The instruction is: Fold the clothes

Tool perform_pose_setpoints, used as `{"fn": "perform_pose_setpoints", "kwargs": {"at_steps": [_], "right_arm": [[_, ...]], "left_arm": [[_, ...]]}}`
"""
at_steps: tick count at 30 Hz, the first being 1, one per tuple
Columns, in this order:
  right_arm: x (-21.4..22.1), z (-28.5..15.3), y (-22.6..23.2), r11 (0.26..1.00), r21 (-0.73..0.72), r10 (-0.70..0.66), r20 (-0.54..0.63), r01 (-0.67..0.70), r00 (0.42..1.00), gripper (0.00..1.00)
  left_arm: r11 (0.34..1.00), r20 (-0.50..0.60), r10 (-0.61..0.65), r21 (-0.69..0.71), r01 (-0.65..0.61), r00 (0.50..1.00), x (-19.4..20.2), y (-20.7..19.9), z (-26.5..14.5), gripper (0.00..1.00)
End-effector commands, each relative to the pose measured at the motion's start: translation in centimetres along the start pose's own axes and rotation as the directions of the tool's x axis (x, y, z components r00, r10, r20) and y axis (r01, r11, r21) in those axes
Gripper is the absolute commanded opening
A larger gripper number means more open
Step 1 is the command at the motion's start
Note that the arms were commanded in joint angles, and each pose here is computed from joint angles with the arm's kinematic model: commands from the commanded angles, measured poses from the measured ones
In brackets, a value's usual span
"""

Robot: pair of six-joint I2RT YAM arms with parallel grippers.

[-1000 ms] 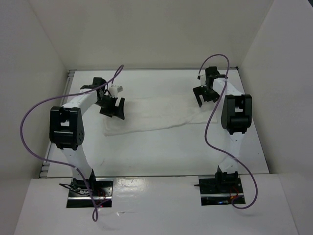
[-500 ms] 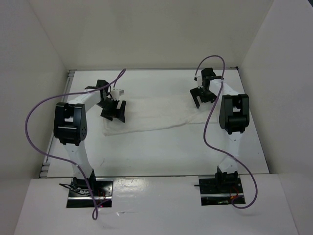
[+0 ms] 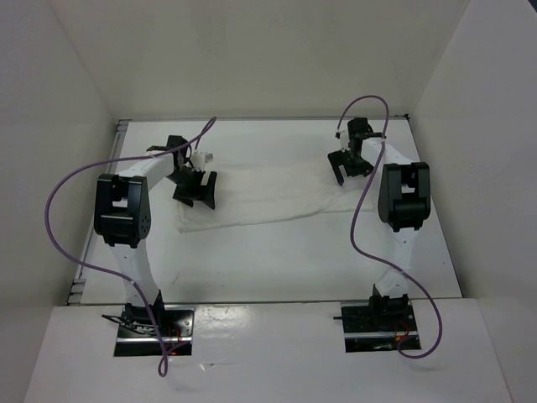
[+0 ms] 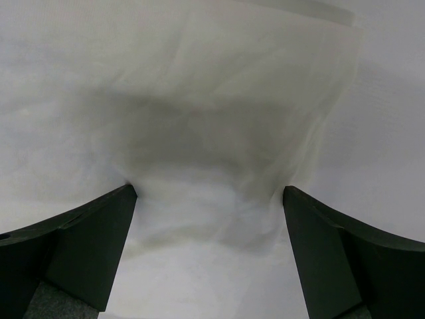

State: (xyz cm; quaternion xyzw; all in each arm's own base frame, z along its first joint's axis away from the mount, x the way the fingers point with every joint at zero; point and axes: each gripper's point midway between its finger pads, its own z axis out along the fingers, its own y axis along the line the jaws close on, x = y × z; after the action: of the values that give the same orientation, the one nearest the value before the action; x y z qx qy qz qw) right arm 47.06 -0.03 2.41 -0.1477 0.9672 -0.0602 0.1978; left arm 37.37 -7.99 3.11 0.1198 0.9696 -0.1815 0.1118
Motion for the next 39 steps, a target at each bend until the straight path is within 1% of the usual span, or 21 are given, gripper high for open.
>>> {"fn": "perform_pose_setpoints", "kwargs": {"at_steps": [1,4,7,11,12,14,15,16,18,20,23,26,27,28,29,30,33,36,38,39], "right_arm": [[2.2,1.0,-3.1,0.996,0.085,0.033,-0.06,-0.028,0.998,0.99],[1.5,1.0,-3.3,0.996,0.088,0.034,-0.047,-0.03,0.998,0.99],[1.2,0.8,-2.7,0.998,0.053,0.042,-0.043,-0.04,0.998,0.99],[-0.4,-1.4,-2.5,0.999,0.024,0.045,0.022,-0.045,0.999,0.99],[-0.7,-2.2,-2.5,0.999,0.015,0.045,0.036,-0.046,0.998,0.99],[-1.0,-2.6,-2.3,0.999,0.004,0.046,0.048,-0.046,0.998,0.99],[-0.9,-2.9,-2.3,0.999,0.004,0.046,0.05,-0.046,0.998,0.99],[-0.7,-3.1,-2.1,0.999,-0.005,0.046,0.051,-0.046,0.998,0.99],[-0.7,-3.3,-1.9,0.999,-0.015,0.046,0.055,-0.045,0.997,0.99],[-0.7,-3.7,-1.8,0.999,-0.025,0.035,0.058,-0.034,0.998,0.99],[-1.2,-5.2,-0.2,0.999,-0.046,-0.015,0.077,0.019,0.997,0.99],[-2.1,-6.4,3.2,0.993,-0.073,-0.085,0.097,0.092,0.992,0.99],[-2.2,-6.4,5.3,0.985,-0.09,-0.136,0.099,0.145,0.986,0.99],[-2.6,-7.0,6.1,0.982,-0.094,-0.154,0.115,0.165,0.981,0.99],[-2.5,-7.3,7.5,0.974,-0.094,-0.194,0.117,0.205,0.974,0.99],[-2.2,-7.1,7.8,0.973,-0.089,-0.204,0.105,0.213,0.973,0.99],[-1.2,-6.2,6.7,0.978,-0.059,-0.195,0.069,0.199,0.978,0.99],[-0.8,-5.6,5.2,0.985,-0.056,-0.158,0.068,0.161,0.985,0.99],[-1.1,-5.3,4.5,0.989,-0.061,-0.127,0.077,0.131,0.989,0.99],[-1.3,-5.4,3.6,0.994,-0.061,-0.087,0.086,0.093,0.992,0.99]], "left_arm": [[0.999,-0.024,0.012,-0.044,-0.013,1.0,0.2,1.4,1.6,0.97],[0.999,-0.024,0.012,-0.044,-0.013,1.0,0.0,1.4,1.5,0.97],[0.999,0.003,0.033,0.003,-0.033,0.999,-0.9,0.3,0.6,0.97],[0.998,0.106,0.047,0.041,-0.051,0.993,-2.6,0.0,-2.6,0.98],[0.998,0.154,0.034,0.055,-0.043,0.987,-3.2,0.3,-3.9,0.98],[0.998,0.186,0.026,0.052,-0.036,0.982,-3.2,1.1,-4.8,1.0],[0.998,0.195,-0.002,0.06,-0.01,0.981,-2.9,2.1,-4.9,1.0],[0.997,0.196,-0.006,0.077,-0.01,0.981,-2.7,2.2,-4.9,1.0],[0.997,0.207,-0.034,0.069,0.02,0.978,-2.4,3.5,-5.1,1.0],[0.995,0.2,-0.063,0.093,0.045,0.978,-1.6,3.9,-4.9,1.0],[0.993,0.21,-0.08,0.097,0.061,0.974,-1.6,4.9,-4.4,1.0],[0.994,0.198,-0.093,0.079,0.079,0.976,-1.3,5.9,-3.7,1.0],[0.994,0.208,-0.097,0.077,0.082,0.973,-1.8,5.9,-4.0,1.0],[0.993,0.2,-0.101,0.08,0.086,0.975,-1.9,6.2,-3.5,1.0],[0.994,0.208,-0.097,0.077,0.082,0.973,-2.2,6.2,-3.7,1.0],[0.993,0.196,-0.103,0.081,0.089,0.975,-2.1,6.3,-3.4,1.0],[0.992,0.19,-0.107,0.083,0.092,0.976,-2.2,6.4,-3.4,1.0],[0.994,0.194,-0.101,0.057,0.092,0.976,-2.1,6.7,-3.5,1.0],[0.996,0.219,-0.088,0.049,0.079,0.972,-3.1,6.9,-4.1,1.0],[0.995,0.229,-0.091,0.047,0.083,0.969,-3.6,7.1,-4.1,1.0]]}}
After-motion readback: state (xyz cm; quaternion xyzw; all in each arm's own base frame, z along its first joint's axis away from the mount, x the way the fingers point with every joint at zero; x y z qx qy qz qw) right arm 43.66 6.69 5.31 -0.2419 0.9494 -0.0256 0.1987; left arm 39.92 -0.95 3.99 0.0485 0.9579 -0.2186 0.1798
